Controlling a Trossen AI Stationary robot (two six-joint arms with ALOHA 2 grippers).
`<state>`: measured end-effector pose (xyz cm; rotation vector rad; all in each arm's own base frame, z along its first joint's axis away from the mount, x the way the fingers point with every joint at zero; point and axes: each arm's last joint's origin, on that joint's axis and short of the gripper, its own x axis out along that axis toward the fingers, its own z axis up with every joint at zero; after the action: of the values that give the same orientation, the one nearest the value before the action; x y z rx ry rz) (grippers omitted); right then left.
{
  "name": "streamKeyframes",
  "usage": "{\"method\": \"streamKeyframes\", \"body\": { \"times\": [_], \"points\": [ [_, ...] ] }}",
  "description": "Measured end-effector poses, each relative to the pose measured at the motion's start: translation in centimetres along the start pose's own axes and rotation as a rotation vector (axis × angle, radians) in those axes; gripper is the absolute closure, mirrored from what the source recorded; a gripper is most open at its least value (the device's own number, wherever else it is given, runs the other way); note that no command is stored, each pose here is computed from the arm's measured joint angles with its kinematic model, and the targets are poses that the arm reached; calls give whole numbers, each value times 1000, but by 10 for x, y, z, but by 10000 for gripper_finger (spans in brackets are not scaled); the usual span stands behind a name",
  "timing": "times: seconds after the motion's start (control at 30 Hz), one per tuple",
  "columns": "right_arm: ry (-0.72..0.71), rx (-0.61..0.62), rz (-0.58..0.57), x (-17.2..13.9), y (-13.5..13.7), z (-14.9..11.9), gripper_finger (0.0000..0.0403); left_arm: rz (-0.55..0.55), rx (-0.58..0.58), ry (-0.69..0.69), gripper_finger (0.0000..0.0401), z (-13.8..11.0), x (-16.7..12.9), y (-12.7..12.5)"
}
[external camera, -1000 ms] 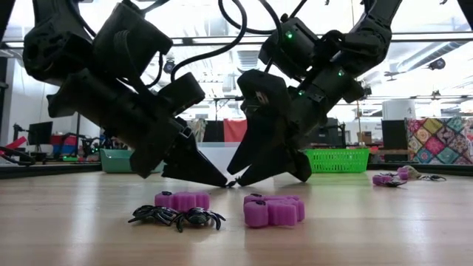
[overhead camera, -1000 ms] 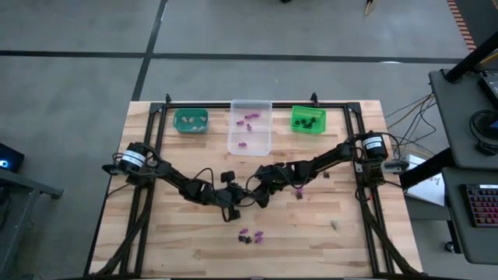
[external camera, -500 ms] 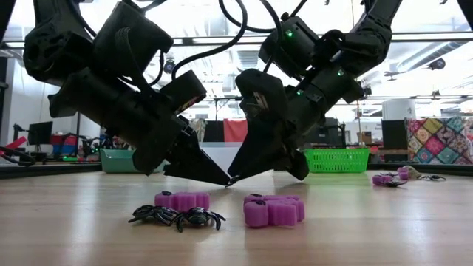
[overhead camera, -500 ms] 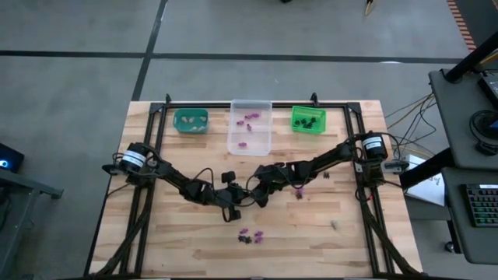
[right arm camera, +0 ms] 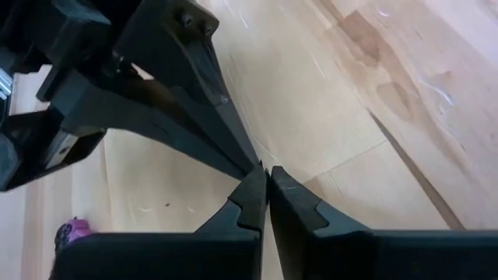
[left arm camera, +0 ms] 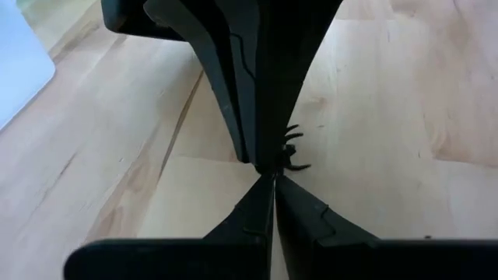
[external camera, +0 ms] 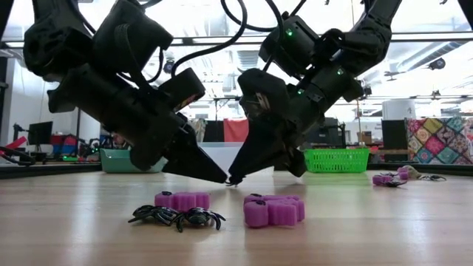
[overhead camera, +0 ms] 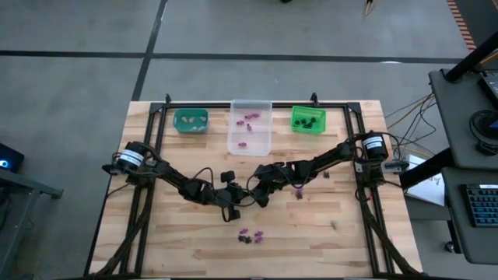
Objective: Sort Halloween decoration
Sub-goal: Put the black spider toy into the green bin
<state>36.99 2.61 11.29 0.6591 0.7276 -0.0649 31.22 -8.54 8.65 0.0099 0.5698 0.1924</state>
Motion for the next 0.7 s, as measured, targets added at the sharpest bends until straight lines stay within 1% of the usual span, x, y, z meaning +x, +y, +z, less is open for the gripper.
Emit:
{"method": "streamKeyframes", "body": {
  "times": [0.17, 0.3, 0.4, 0.5, 0.6, 0.7],
  "points": [
    [1, -25, -1, -5, 2, 3, 394, 5, 10, 21, 401, 6, -8, 2],
    [-2, -50, -10, -17, 4, 10, 394, 14, 19, 34, 401, 14, -18, 5],
    [-6, -88, -62, -31, 7, 21, 394, 61, 36, 50, 401, 21, -29, 8],
    [-7, -146, -157, -51, 11, 38, 394, 105, 54, 72, 401, 28, -43, 14],
    [-3, -210, -284, -75, 13, 56, 394, 134, 71, 102, 401, 33, -57, 20],
    [-9, -269, -456, -101, 10, 76, 394, 164, 54, 131, 401, 38, -72, 27]
  ]
}}
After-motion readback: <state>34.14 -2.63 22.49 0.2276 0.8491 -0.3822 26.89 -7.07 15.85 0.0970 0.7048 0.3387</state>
